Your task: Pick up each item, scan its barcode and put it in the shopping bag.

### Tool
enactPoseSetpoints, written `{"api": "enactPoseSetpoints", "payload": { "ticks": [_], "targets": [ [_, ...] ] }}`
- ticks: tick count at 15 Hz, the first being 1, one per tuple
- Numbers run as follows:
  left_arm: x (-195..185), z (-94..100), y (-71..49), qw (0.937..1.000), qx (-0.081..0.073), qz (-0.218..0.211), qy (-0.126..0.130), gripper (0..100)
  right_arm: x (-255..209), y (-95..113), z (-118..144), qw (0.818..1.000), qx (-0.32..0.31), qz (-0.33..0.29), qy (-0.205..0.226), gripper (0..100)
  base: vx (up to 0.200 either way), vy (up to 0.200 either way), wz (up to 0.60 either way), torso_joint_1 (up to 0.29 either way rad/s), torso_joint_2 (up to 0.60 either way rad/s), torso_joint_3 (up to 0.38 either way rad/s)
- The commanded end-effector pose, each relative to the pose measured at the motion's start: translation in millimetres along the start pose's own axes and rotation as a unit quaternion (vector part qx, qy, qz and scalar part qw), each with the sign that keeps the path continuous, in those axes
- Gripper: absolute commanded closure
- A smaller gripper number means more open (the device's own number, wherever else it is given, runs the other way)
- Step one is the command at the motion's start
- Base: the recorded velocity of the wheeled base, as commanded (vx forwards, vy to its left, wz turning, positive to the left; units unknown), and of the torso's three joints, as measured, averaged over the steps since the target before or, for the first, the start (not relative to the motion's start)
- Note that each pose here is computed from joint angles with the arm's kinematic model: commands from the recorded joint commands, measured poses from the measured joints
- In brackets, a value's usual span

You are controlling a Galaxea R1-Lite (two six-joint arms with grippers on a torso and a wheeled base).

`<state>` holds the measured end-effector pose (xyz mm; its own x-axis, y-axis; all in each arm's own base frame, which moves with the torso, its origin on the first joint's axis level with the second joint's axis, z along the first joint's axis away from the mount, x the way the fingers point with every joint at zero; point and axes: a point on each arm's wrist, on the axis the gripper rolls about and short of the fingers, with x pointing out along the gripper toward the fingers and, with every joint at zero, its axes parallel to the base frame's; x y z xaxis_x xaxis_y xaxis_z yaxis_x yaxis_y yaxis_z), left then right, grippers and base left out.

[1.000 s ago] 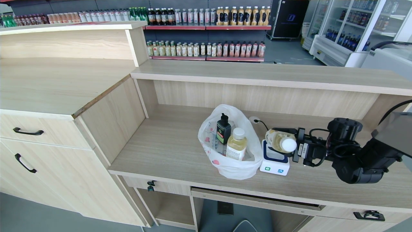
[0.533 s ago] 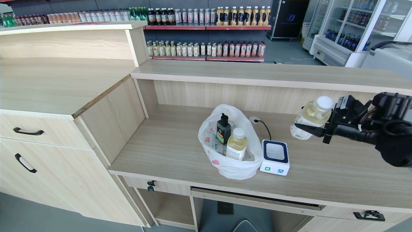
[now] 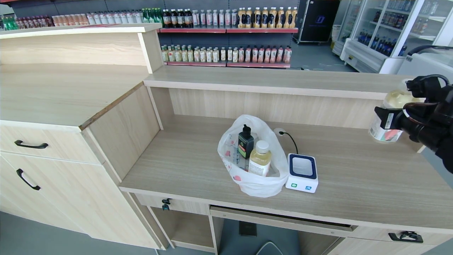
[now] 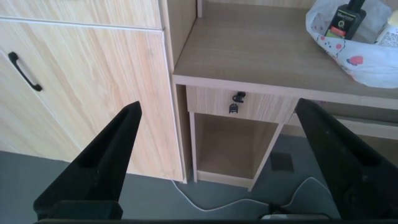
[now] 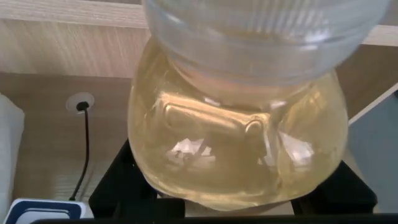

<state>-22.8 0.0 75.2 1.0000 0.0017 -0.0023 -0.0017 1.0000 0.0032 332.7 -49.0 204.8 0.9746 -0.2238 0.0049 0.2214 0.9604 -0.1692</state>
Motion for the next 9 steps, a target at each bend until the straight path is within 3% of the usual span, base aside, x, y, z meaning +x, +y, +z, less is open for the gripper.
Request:
{"api": "enactPoseSetpoints", "payload": {
  "ticks": [1,4,7,8,9],
  "targets": [
    [0,0.0,0.0,1.0,0.0,0.0,0.001,0,9,19,-10,1.0,-0.012,0.009,0.0,100,0.0,0.0,0.0,0.0,0.0,0.0],
    [0,0.0,0.0,1.0,0.0,0.0,0.001,0,9,25,-10,0.999,-0.036,0.015,-0.011,100,0.0,0.0,0.0,0.0,0.0,0.0],
    [0,0.0,0.0,1.0,0.0,0.0,0.001,0,8,33,-5,0.999,-0.04,0.025,-0.021,100,0.0,0.0,0.6,0.001,0.0,-0.001],
    [0,0.1,0.0,1.0,0.0,0.0,0.0,0,8,40,2,0.998,-0.02,0.037,-0.045,100,0.0,0.0,0.6,-0.002,0.0,0.007],
    [0,0.0,0.0,1.0,0.0,0.0,0.001,0,8,45,4,0.998,-0.005,0.044,-0.05,100,0.0,0.0,0.0,0.0,0.0,0.0]
  ]
}}
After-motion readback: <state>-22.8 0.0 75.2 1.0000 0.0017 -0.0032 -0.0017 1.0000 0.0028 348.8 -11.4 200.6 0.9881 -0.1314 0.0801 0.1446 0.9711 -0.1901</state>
